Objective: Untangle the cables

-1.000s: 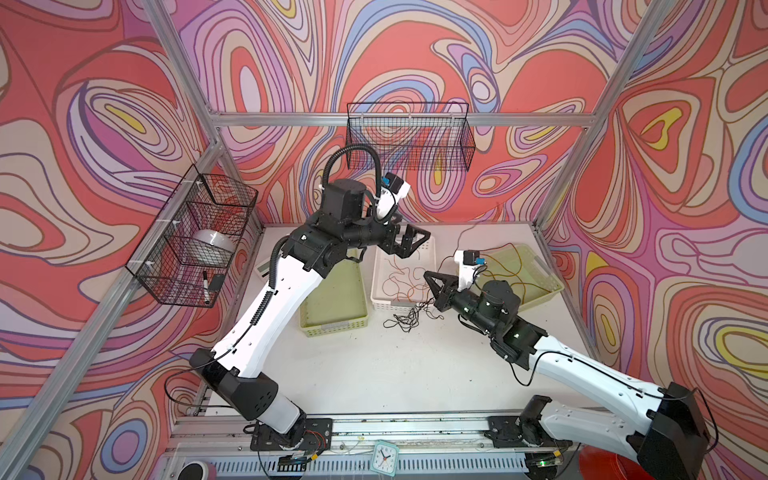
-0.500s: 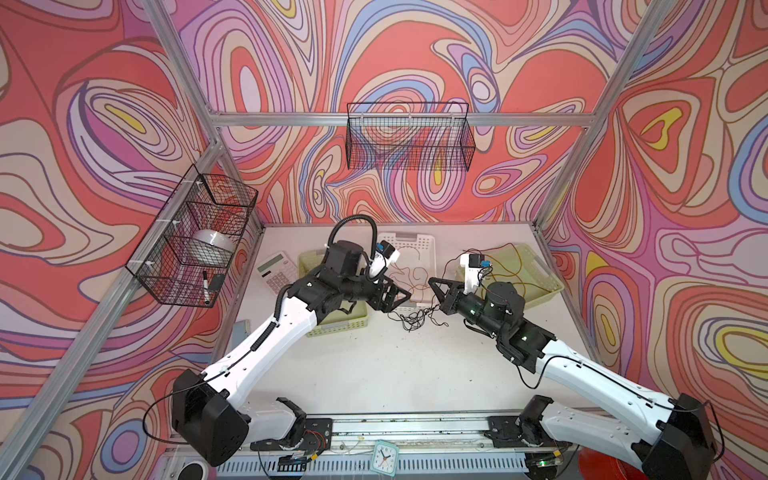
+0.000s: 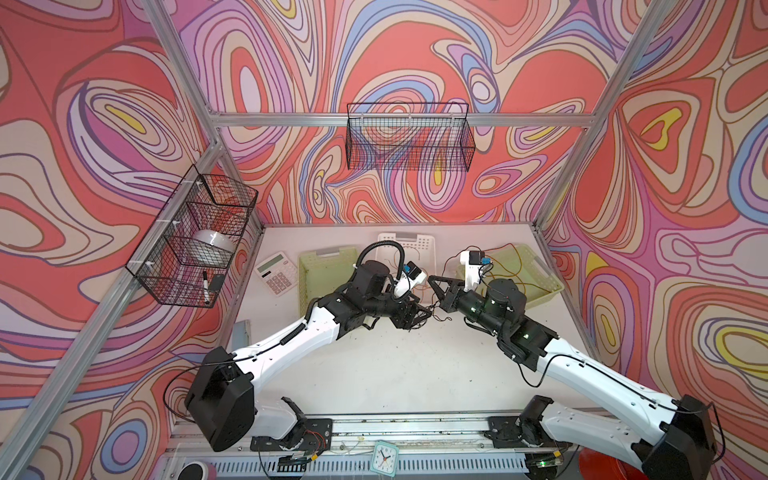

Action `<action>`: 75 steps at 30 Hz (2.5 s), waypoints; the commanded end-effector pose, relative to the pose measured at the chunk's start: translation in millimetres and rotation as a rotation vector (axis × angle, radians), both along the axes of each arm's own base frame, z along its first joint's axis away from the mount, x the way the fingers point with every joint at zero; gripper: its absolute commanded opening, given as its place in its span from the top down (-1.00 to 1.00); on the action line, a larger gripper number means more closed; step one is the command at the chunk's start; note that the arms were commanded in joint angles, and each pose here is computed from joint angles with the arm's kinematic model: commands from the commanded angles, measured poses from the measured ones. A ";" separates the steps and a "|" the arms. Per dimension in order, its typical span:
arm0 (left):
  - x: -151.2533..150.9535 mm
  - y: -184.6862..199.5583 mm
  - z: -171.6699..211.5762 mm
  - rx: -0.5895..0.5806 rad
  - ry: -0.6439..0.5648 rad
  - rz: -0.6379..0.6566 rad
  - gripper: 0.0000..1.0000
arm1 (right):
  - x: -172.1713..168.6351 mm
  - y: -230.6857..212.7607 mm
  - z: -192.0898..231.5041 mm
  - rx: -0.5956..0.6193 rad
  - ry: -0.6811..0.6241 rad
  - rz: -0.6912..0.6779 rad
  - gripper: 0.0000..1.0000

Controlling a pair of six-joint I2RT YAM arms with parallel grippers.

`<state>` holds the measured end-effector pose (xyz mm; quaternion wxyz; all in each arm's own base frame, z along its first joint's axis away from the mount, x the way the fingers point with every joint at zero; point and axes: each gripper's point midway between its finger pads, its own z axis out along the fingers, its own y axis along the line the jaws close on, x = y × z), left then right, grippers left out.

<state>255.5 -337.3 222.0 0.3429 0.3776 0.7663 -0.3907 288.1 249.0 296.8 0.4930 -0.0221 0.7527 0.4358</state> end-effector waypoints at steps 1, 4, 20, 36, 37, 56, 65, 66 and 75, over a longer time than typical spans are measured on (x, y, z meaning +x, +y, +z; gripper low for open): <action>8.7 -5.6 -2.3 -0.007 -0.059 0.003 0.01 | 0.5 0.1 12.2 0.020 -0.009 0.005 1.00; 10.4 -8.0 -5.2 -0.011 -0.060 0.002 0.25 | 0.1 1.5 14.2 0.025 -0.009 0.012 1.00; 11.7 -14.2 -9.9 -0.030 -0.060 -0.019 1.00 | 5.2 -0.2 21.3 0.014 -0.012 -0.013 1.00; -16.5 46.0 -82.4 0.181 0.062 0.128 1.00 | -0.4 -90.7 102.6 -0.117 -0.190 -0.373 1.00; -18.5 49.8 -87.7 0.192 0.074 0.139 1.00 | -2.7 -96.4 109.2 -0.122 -0.208 -0.391 1.00; -41.1 49.7 -77.2 0.146 0.048 0.039 1.00 | -18.9 -147.5 129.3 -0.356 -0.199 -0.550 1.00; -45.6 65.8 -72.2 0.270 -0.026 0.002 1.00 | -29.1 -201.6 88.8 -0.450 -0.091 -0.761 1.00; -46.9 67.5 -72.4 0.279 -0.027 0.000 1.00 | -32.2 -208.5 90.7 -0.471 -0.089 -0.785 1.00; -54.4 83.8 -73.8 0.358 -0.081 -0.030 1.00 | -38.0 -232.3 90.4 -0.591 -0.059 -0.868 1.00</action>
